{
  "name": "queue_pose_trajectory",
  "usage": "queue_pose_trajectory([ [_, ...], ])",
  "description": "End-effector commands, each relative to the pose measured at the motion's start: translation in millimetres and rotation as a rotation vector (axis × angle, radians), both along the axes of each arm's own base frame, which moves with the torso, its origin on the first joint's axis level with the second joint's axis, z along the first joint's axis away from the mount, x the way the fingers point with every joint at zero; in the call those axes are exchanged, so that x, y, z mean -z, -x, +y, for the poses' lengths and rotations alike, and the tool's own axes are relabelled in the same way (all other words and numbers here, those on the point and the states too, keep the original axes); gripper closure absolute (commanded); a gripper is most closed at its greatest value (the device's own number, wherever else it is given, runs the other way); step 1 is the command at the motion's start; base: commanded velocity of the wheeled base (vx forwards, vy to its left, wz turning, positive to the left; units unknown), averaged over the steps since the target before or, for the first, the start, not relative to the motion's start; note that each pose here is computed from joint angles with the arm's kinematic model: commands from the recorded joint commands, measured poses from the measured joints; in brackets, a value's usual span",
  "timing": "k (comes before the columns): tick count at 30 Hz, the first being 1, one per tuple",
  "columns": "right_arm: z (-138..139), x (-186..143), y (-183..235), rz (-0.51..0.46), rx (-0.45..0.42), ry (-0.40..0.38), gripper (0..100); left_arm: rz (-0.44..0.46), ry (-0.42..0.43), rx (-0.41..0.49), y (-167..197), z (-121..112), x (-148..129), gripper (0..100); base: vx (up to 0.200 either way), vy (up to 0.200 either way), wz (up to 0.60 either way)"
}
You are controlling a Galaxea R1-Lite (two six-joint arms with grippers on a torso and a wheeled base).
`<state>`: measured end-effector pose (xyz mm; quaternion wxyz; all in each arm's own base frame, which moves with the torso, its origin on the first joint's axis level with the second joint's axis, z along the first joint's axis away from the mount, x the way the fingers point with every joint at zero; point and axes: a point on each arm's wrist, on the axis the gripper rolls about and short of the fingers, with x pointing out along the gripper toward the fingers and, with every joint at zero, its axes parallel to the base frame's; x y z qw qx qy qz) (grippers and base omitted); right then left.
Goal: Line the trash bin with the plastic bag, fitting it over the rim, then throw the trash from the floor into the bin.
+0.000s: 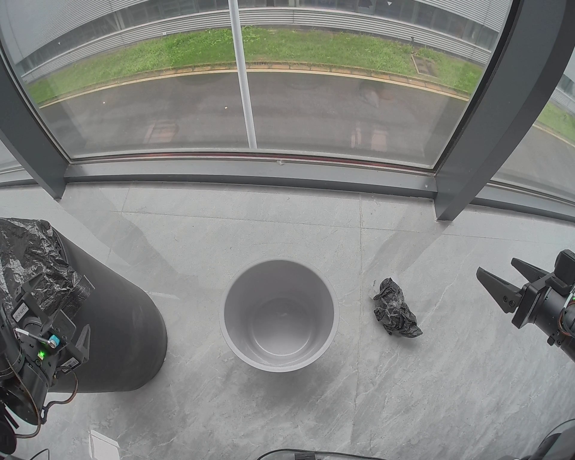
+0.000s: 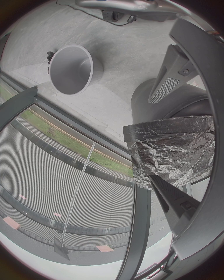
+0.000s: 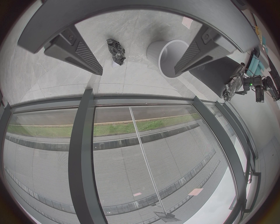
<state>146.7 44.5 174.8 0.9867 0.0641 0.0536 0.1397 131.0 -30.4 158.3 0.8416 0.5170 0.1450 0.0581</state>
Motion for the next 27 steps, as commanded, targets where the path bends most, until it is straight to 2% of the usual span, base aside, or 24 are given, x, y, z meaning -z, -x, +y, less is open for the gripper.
queue_pose_trajectory([
  [1, 0, 2, 0, -0.001, -0.001, 0.0, 0, 0.023, -0.007, -0.003, -6, -2, 5, 0, 0.0, 0.0, 0.0],
  [8, 1, 3, -2, -0.009, -0.001, -0.002, 0, -0.015, -0.006, -0.048, -17, -5, 3, 0, 0.0, 0.0, 0.0],
  [22, 1, 4, -2, -0.005, -0.004, -0.001, 0, -0.077, 0.017, -0.056, -36, -11, 1, 0, 0.0, 0.0, 0.0],
  [27, 1, 5, -1, -0.002, -0.007, 0.0, 0, -0.111, 0.011, -0.099, -43, -12, 0, 0, 0.0, 0.0, 0.0],
])
